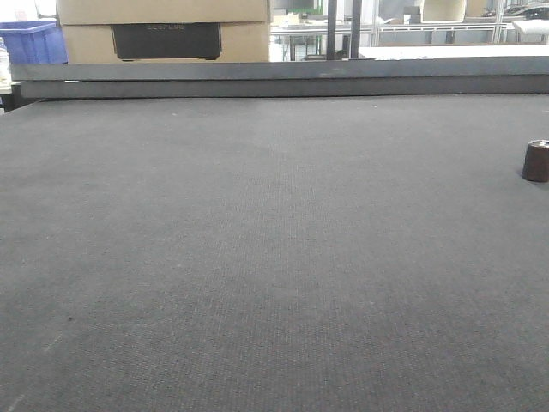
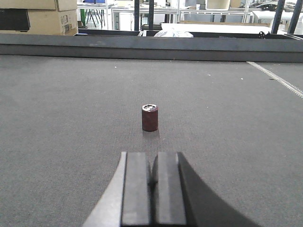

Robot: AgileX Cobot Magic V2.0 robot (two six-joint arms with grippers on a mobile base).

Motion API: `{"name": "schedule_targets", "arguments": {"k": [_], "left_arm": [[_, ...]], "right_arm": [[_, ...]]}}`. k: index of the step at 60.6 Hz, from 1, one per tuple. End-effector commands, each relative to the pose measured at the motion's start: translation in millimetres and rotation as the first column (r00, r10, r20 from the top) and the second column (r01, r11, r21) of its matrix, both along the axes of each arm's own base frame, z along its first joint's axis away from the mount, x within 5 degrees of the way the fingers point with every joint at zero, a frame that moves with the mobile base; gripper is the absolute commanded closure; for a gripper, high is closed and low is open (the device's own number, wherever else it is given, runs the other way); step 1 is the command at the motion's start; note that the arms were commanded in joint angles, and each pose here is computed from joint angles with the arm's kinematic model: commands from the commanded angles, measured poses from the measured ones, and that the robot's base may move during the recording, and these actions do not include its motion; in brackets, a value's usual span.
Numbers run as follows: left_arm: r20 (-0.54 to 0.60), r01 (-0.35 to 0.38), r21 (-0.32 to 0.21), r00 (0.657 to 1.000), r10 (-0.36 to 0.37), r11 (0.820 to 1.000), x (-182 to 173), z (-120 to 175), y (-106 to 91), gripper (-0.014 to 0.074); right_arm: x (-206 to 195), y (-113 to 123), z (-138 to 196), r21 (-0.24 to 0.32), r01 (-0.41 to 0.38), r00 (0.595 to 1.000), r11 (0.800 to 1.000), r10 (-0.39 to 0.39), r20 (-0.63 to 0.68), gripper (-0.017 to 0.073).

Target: Place cylindrical capacitor in blue bin on shelf

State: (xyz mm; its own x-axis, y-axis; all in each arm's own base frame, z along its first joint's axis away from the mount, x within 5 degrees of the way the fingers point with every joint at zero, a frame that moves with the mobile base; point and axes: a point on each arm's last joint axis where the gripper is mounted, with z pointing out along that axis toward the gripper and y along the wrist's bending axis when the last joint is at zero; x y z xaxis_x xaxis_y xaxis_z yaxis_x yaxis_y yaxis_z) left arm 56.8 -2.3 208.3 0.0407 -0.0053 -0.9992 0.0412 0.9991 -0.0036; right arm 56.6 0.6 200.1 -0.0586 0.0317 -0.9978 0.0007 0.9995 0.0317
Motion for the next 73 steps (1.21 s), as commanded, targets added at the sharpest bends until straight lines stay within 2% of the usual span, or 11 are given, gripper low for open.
{"name": "schedule_targets", "arguments": {"k": [1, 32, 50, 58, 63, 66, 73], "left_arm": [[0.028, 0.007, -0.004, 1.0, -0.006, 1.0, -1, 3, -0.3, 0.0705], [0.063, 0.008, -0.005, 0.998, -0.007, 1.0, -1, 6, -0.4, 0.0705], [0.096, 0.005, -0.006, 0.995, -0.004, 1.0, -1, 9, -0.2, 0.0705], [0.122, 0.004, -0.012, 0.993, -0.002, 1.0, -2, 12, -0.1, 0.0705], [0.227, 0.009, -0.035, 0.974, -0.001, 0.999, -4, 21, 0.1, 0.0705], [0.283, 0.012, -0.05, 0.959, 0.002, 0.999, -5, 26, 0.4, 0.0705], [0.317, 0.015, -0.059, 0.948, 0.004, 0.998, -8, 39, 0.7, 0.0705]], "right_arm": [[0, 0, 2, -0.01, 0.005, 1.0, 1.0, -0.004, 0.02, 0.0727], [0, 0, 2, -0.01, 0.005, 1.0, 1.0, -0.004, 0.02, 0.0727], [0, -1, 6, -0.013, 0.01, 0.998, 1.0, -0.009, 0.07, 0.0727], [0, -1, 12, -0.013, 0.017, 0.991, 1.0, -0.015, 0.135, 0.0727], [-1, -2, 19, 0.042, 0.02, 0.978, 0.999, -0.029, 0.207, 0.0727], [-4, -2, 35, 0.069, 0.015, 0.966, 0.997, -0.032, 0.256, 0.0727], [-17, -2, 79, 0.073, 0.001, 0.931, 0.997, -0.027, 0.364, 0.0727]]}}
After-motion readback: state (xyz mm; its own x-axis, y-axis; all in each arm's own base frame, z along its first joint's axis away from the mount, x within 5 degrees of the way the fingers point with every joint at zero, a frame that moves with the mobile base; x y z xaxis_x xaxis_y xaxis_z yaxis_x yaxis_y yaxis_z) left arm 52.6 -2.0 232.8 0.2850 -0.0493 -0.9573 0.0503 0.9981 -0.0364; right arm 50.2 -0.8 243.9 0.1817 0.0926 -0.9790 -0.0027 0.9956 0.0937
